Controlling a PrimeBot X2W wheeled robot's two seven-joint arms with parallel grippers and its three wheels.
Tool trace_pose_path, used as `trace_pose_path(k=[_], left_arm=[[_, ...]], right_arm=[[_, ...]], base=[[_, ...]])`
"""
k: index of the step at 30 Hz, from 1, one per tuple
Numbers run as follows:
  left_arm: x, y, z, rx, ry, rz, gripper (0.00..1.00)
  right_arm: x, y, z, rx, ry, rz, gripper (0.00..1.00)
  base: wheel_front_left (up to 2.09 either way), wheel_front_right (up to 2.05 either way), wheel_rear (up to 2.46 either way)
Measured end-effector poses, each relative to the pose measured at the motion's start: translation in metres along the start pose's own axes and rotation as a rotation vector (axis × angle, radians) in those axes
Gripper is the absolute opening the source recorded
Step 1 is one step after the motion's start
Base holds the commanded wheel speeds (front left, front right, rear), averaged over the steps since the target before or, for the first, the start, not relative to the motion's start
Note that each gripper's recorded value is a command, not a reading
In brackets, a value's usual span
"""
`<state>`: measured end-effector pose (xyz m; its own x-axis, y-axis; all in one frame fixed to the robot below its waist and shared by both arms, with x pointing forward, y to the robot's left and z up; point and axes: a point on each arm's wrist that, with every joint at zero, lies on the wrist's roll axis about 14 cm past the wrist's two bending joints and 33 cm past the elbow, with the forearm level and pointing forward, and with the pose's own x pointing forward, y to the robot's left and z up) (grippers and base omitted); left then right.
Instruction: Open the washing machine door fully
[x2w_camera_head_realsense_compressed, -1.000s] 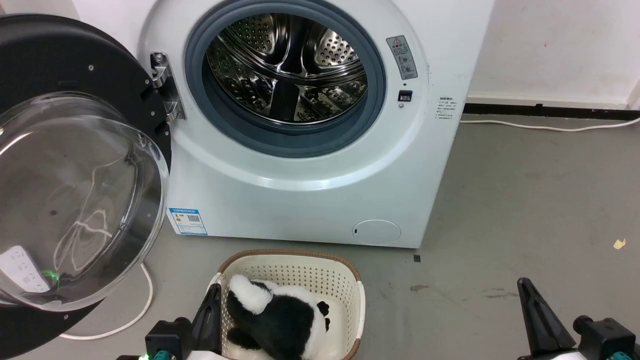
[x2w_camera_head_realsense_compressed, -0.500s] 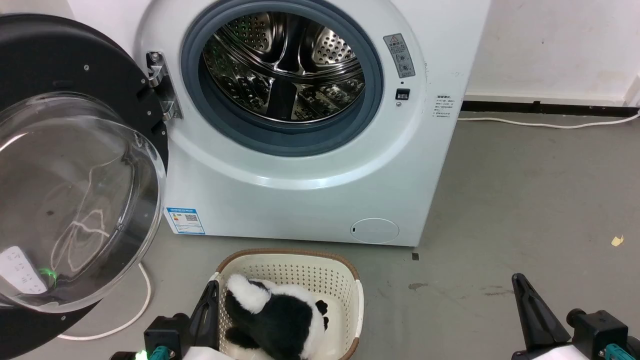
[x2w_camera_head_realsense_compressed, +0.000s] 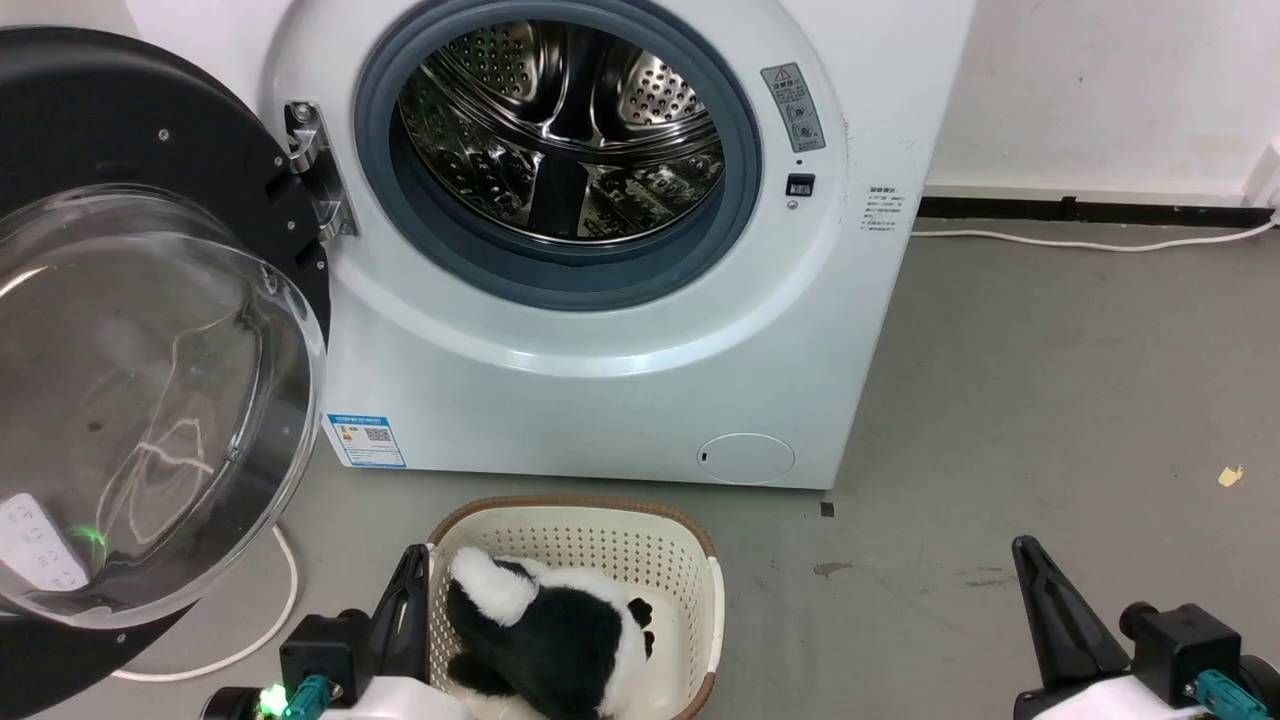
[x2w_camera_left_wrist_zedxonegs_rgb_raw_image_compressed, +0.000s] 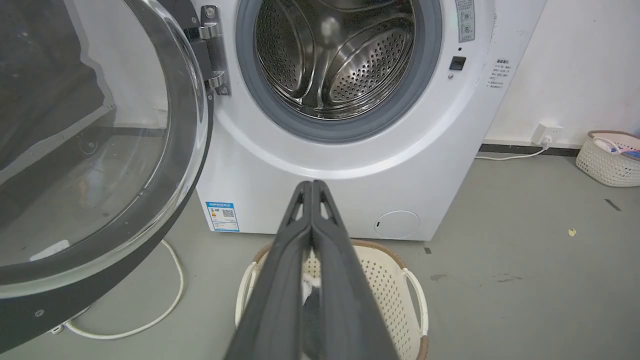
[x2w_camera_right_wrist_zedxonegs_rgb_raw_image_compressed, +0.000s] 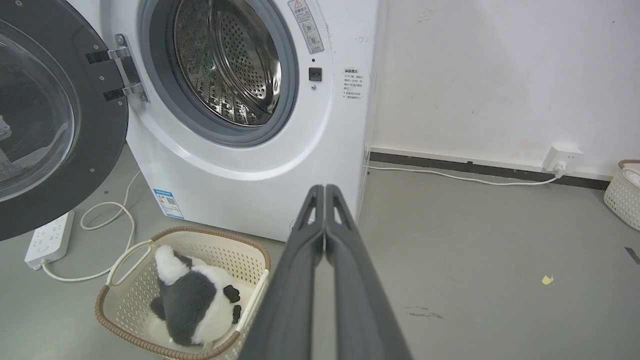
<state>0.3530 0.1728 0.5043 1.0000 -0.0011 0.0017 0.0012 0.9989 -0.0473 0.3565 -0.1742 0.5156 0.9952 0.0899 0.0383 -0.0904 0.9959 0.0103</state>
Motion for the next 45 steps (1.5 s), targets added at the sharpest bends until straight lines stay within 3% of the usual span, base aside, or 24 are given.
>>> trace_pose_path(k=[45], left_arm=[[0.013,0.003,0.014,0.07,0.017,0.0,0.0]], right_arm=[[0.01,0.009,0.002,-0.042,0.055,0.029,0.0]], base=[[0.0,0.0,0.0]])
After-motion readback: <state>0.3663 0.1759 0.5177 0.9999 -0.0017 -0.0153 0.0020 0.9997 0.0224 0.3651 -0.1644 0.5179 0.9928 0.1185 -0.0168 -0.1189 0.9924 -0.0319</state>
